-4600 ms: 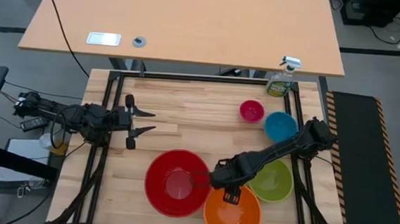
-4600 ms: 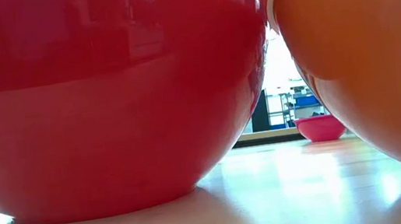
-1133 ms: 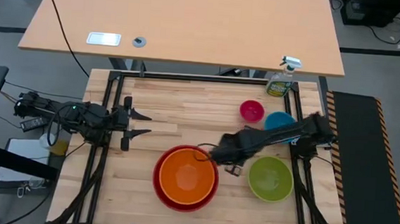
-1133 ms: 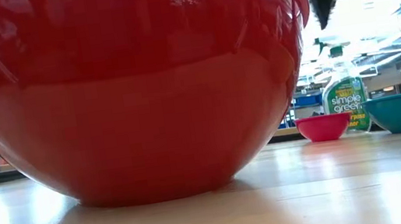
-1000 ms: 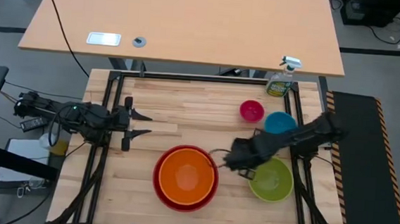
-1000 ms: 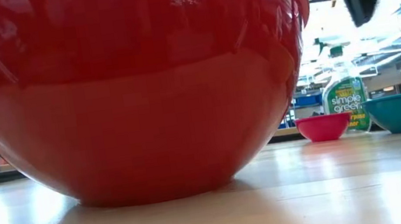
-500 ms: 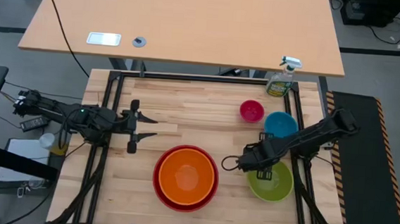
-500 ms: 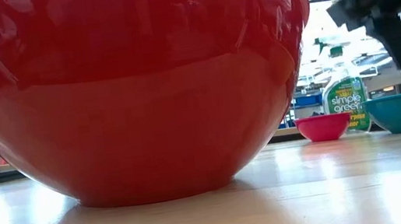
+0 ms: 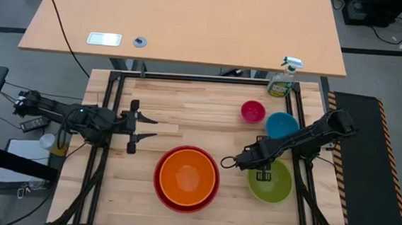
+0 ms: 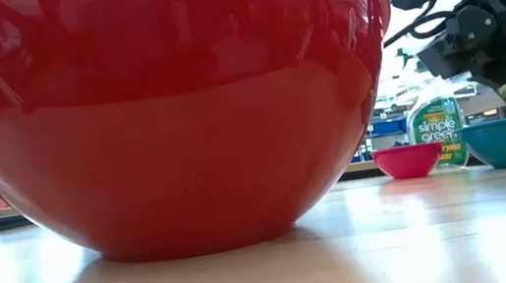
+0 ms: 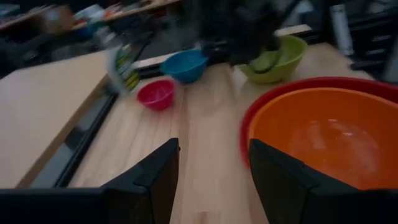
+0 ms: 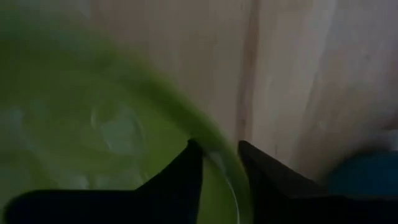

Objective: Nest bowls inside each other
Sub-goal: Stack the green bowl into the orange bowl

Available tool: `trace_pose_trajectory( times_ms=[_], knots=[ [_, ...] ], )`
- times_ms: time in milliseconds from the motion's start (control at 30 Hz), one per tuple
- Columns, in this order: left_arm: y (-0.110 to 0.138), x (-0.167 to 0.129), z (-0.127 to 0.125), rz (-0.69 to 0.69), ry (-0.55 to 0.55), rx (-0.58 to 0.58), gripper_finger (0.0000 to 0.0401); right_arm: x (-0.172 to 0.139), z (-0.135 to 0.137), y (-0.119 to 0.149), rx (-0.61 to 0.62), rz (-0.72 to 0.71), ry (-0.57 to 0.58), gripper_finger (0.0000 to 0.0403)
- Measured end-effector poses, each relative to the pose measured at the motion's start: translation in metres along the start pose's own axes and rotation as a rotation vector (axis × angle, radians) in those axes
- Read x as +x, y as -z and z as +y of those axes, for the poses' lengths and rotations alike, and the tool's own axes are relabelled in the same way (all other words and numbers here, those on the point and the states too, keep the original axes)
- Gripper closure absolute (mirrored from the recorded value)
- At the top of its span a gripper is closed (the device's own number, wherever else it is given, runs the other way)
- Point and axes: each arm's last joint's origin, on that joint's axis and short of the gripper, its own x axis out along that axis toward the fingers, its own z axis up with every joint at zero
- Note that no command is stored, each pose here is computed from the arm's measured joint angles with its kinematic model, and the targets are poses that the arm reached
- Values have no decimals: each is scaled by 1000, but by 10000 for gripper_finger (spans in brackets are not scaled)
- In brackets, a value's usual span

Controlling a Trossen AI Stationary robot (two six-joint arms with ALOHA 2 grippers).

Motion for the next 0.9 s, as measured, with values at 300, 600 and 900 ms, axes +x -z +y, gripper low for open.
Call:
trace_pose_trajectory(
  times_ms=[300,600,900],
  knots=[
    [-4,-15,-3,-86,115,34,205,-14,-1,-2,34,28,-162,364],
    [-4,-17,-3,-84,115,34,205,-87,-2,-9,125,-152,-293,382],
    [-4,-16,-2,-82,99,48,205,-157,-4,-23,244,-579,-440,369]
  ],
)
